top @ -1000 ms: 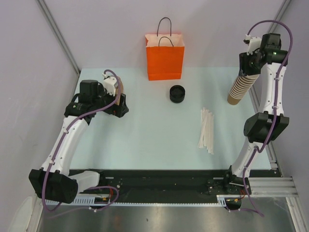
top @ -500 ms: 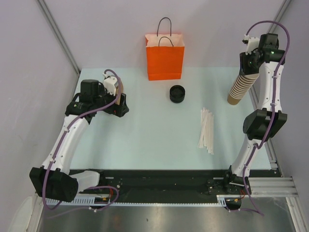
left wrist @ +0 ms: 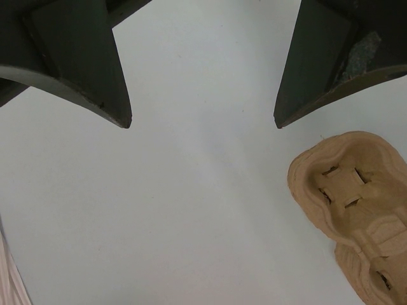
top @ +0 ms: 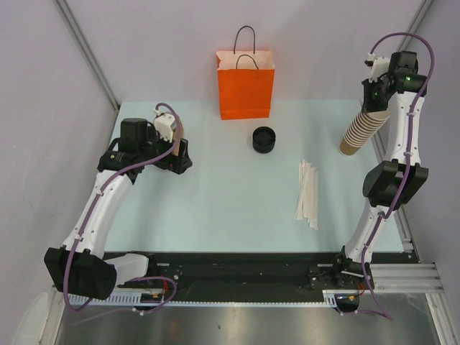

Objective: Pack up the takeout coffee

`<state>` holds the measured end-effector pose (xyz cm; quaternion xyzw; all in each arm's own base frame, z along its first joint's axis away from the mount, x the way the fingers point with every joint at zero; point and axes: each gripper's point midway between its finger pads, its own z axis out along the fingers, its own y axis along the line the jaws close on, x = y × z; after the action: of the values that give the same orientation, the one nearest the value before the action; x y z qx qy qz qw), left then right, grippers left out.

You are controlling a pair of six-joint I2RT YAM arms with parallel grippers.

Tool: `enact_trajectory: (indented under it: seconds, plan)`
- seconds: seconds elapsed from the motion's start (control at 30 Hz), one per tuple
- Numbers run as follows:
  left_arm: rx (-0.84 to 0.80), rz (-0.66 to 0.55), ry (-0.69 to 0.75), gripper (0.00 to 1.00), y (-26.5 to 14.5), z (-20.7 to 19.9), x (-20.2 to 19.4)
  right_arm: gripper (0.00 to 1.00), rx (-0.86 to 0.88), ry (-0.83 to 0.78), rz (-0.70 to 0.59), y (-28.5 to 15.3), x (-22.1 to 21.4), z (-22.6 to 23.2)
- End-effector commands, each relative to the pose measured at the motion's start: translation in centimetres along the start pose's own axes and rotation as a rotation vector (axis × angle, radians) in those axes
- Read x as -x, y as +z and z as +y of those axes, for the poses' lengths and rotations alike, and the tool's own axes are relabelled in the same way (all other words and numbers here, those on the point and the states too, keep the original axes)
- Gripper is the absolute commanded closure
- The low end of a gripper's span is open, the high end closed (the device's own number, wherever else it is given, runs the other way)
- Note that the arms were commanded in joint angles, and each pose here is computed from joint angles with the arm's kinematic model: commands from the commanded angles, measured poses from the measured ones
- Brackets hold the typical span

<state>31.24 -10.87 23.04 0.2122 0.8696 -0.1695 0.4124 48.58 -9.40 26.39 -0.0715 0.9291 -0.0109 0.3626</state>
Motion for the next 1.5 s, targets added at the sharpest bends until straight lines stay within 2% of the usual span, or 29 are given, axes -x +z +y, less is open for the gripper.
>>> enact_trajectory:
  seconds: [0.0, 0.13, 0.23, 0.43, 0.47, 0.57, 1.03, 1.47]
  plan:
    - [-0.017, -0.029, -0.004, 0.00, 0.0, -0.5, 0.9, 0.89, -0.037, -0.014, -0.101, -2.4, 2.7, -0.7]
    - [-0.019, -0.026, -0.003, 0.01, 0.2, -0.5, 0.8, 0.75, -0.045, -0.027, -0.107, -2.9, 2.9, -0.7]
    - [-0.020, -0.028, -0.004, 0.01, 0.1, -0.5, 0.9, 0.74, -0.049, -0.029, -0.107, -2.9, 2.9, -0.7]
    - [-0.017, -0.031, -0.002, 0.00, 0.1, -0.5, 1.0, 0.86, -0.060, -0.027, -0.108, -2.8, 2.9, -1.0]
    - [-0.018, -0.033, -0.002, 0.01, 0.0, -0.5, 1.0, 0.93, -0.060, -0.028, -0.114, -2.9, 3.1, -1.0]
    - [-0.016, -0.036, -0.001, 0.00, 0.0, -0.5, 1.1, 1.00, -0.073, -0.036, -0.132, -3.4, 3.5, -1.2]
    - [-0.027, -0.034, -0.002, 0.00, 0.1, -0.7, 1.0, 1.00, -0.171, -0.168, -0.241, -7.8, 6.4, -1.9]
    - [-0.021, -0.039, -0.001, 0.00, 0.2, -0.5, 1.0, 1.00, -0.249, -0.277, -0.425, -15.2, 10.4, 0.5]
